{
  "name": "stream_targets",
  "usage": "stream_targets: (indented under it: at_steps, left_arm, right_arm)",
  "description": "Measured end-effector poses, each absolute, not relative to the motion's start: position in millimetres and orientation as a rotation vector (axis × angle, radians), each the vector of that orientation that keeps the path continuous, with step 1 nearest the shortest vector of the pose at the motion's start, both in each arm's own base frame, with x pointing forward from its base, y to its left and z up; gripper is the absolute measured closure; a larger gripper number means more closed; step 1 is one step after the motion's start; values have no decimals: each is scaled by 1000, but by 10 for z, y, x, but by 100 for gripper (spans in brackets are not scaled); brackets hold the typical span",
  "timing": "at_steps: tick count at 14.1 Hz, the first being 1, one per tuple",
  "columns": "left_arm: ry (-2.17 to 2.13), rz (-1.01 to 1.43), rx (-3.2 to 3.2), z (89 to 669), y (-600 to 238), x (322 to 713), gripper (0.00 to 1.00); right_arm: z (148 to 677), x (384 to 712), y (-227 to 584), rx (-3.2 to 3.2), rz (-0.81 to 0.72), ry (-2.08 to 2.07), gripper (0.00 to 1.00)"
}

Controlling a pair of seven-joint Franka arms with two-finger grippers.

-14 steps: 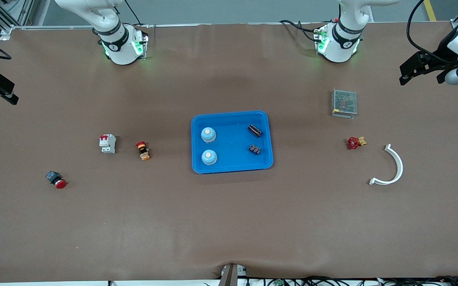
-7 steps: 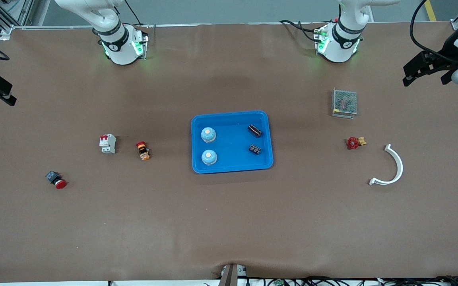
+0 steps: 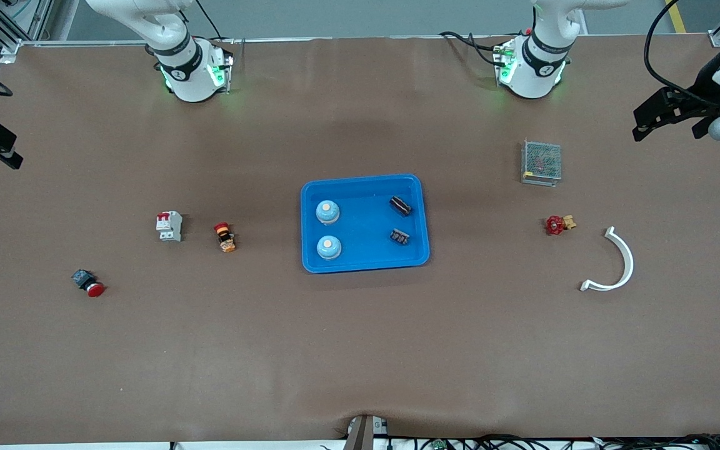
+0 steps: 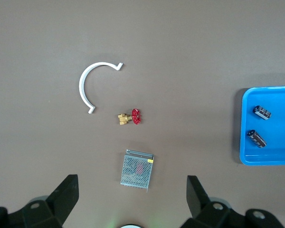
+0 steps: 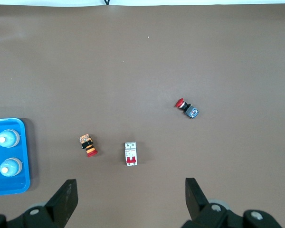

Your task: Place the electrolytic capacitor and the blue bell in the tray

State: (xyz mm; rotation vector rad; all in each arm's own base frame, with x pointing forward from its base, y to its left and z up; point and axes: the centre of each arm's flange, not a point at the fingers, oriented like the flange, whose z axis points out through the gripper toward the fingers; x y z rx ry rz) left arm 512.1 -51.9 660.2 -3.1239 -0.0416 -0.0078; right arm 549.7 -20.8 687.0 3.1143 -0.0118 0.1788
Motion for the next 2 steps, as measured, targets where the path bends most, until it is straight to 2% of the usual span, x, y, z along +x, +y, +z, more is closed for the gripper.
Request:
stream_targets:
  at_steps: [2]
  left_arm:
    - [-42, -10, -3124, 6607, -518, 5121, 0]
  right_arm:
    - [6867, 5494, -219, 3114, 175, -15, 0]
